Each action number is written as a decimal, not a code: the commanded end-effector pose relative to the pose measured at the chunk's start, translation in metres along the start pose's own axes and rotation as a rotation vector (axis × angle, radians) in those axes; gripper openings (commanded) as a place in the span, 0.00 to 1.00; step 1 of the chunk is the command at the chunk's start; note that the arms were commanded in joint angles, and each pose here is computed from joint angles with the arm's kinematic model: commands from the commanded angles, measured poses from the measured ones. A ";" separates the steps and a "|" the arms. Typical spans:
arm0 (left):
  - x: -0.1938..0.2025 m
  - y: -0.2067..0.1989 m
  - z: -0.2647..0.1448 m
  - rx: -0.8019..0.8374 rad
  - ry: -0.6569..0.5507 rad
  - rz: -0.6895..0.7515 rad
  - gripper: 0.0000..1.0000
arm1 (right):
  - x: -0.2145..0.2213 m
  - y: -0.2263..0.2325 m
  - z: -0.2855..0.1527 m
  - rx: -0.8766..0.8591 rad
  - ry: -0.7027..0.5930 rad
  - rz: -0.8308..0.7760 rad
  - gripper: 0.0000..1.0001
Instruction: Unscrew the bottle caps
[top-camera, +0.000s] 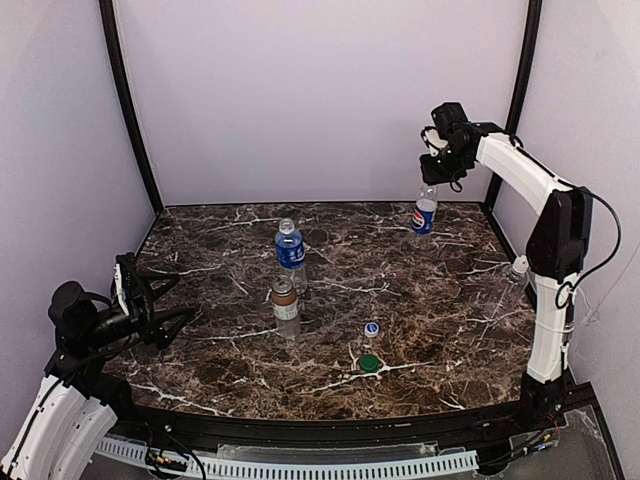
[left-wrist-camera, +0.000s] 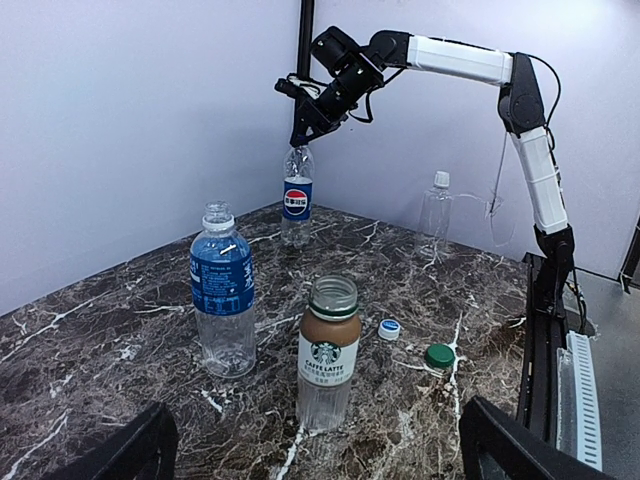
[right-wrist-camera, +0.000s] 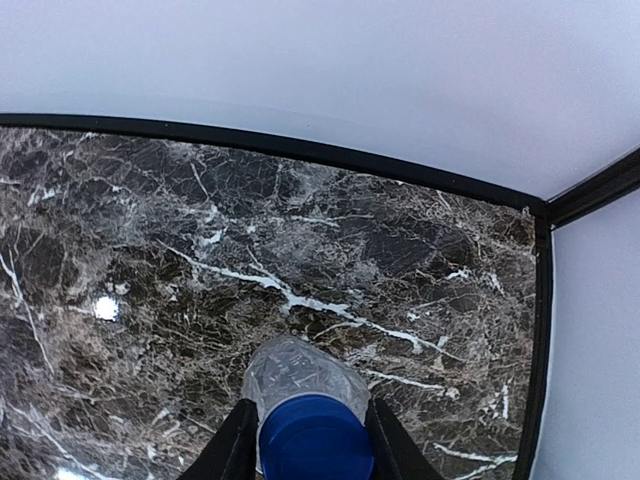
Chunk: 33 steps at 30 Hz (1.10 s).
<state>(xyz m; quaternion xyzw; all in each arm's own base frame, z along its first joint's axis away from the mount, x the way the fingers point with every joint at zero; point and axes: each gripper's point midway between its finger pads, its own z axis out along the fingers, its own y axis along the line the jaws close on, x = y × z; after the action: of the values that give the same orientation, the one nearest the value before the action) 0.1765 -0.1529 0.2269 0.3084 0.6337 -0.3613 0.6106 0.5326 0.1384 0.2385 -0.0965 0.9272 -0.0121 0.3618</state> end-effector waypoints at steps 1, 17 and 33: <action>0.008 0.002 0.000 -0.007 0.013 -0.008 0.99 | 0.006 0.001 0.010 -0.017 0.014 0.019 0.27; -0.003 0.007 0.000 -0.032 0.001 0.015 0.99 | -0.058 0.042 -0.156 -0.115 -0.372 -0.017 0.00; -0.097 -0.003 -0.008 -0.051 0.154 0.478 0.99 | -0.009 0.341 -0.342 -1.028 -0.612 -0.323 0.00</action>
<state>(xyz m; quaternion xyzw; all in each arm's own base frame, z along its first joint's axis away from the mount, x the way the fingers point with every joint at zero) 0.1754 -0.1464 0.3409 0.4057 0.5761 -0.2224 0.6738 0.2871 0.3938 0.4930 -0.3375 0.6633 0.3370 0.5767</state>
